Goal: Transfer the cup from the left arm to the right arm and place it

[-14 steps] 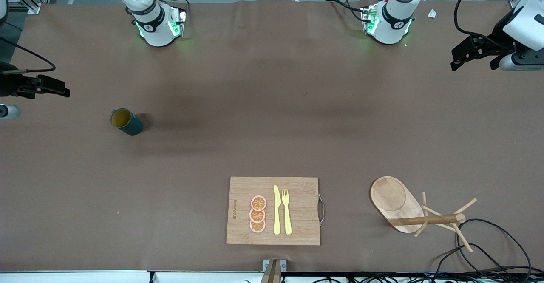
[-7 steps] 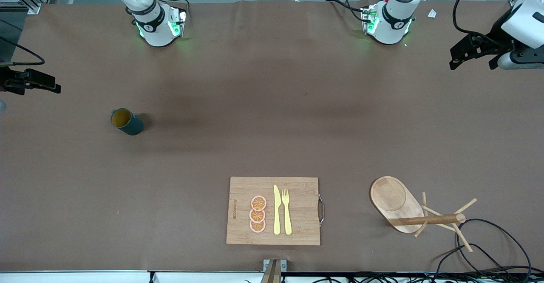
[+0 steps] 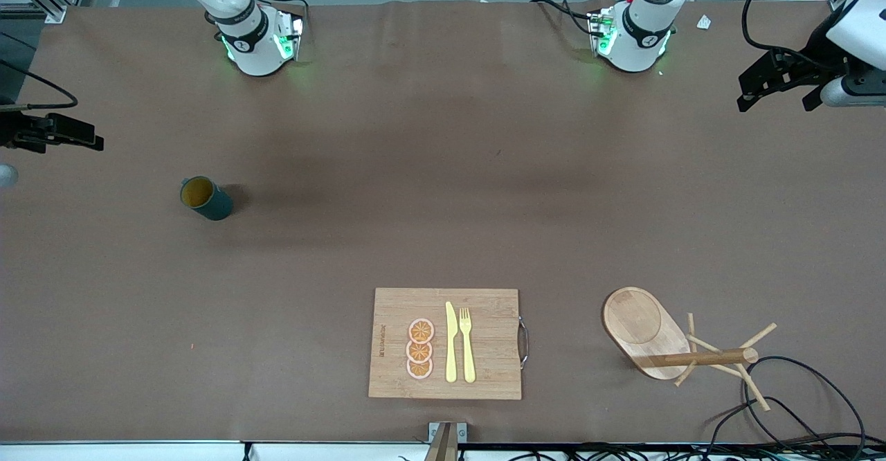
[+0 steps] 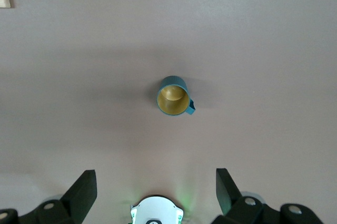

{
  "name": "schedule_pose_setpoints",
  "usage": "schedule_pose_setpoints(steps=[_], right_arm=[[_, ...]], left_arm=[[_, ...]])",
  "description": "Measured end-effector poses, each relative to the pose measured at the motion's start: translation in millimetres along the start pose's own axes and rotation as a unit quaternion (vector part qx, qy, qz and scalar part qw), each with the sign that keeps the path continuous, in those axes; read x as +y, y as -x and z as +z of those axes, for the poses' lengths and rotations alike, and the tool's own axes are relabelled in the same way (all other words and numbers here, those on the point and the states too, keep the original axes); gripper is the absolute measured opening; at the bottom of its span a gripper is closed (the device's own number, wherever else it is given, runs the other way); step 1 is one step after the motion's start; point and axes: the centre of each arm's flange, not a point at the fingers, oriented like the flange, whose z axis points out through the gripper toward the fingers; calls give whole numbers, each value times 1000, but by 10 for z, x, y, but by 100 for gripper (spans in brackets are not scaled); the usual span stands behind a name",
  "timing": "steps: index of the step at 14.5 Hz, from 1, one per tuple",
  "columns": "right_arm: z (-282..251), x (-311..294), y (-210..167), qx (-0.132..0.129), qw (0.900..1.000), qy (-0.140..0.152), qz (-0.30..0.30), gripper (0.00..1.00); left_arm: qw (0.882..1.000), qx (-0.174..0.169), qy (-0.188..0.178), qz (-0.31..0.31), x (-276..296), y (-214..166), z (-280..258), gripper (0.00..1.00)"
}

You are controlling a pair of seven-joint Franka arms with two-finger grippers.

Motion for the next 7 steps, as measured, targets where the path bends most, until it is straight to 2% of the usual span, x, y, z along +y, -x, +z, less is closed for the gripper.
schedule_pose_setpoints(steps=[7], right_arm=[[-151, -26, 310, 26, 1000, -1, -2, 100]], left_arm=[[1000, -2, 0, 0, 1, -15, 21, 100]])
